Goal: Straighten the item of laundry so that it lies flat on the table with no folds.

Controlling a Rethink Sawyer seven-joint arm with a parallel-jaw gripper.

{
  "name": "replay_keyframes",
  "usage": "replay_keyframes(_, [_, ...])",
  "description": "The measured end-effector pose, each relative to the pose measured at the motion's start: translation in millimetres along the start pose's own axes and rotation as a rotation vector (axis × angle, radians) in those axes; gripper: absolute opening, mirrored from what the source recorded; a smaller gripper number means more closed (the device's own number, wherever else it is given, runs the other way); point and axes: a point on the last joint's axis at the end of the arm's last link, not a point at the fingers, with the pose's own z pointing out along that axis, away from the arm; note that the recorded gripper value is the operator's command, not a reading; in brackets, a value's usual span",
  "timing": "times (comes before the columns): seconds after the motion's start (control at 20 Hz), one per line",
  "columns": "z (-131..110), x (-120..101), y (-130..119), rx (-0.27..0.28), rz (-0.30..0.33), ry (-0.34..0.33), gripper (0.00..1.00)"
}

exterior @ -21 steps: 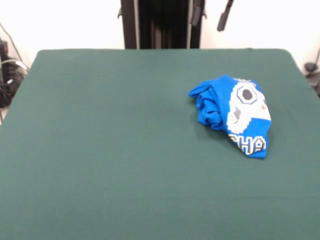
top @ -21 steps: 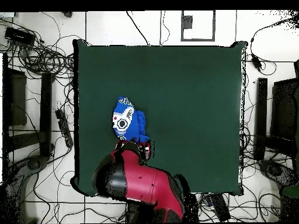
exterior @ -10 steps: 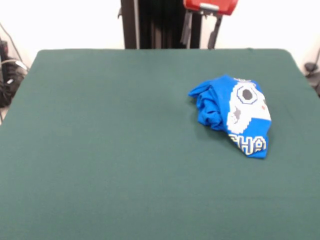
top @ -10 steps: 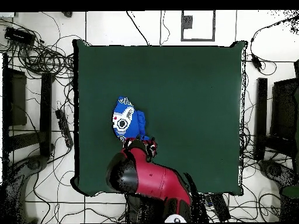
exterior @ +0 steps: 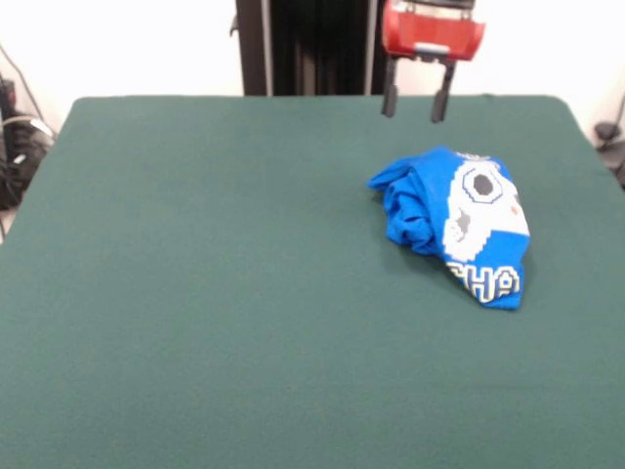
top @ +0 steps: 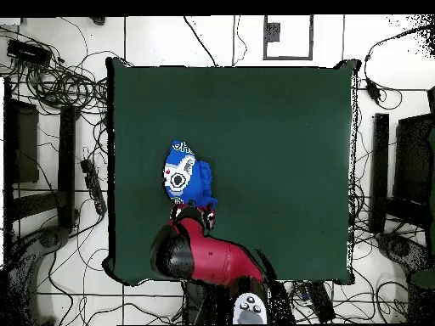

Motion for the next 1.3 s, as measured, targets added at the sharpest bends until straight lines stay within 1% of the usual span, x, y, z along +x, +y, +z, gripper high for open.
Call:
replay_keyframes(0.3, [8,13,15,-0.02,-0.005,0.027,1.0])
replay_keyframes(0.6, [17,18,14,-0.017,-0.005,0.027,1.0])
replay_keyframes(0.65, [22,21,14,-0.015,-0.005,0.027,1.0])
replay_keyframes(0.7, [31,25,12,-0.009,-0.005,0.024,1.0])
replay_keyframes(0.95, [52,35,11,0.001,-0.01,0.012,1.0])
replay_keyframes(1.0, [66,42,10,0.01,-0.008,0.003,1.0])
replay_keyframes(1.15, [76,46,10,0.016,-0.004,-0.006,1.0])
replay_keyframes(1.3, [95,52,9,0.026,-0.002,-0.027,1.0])
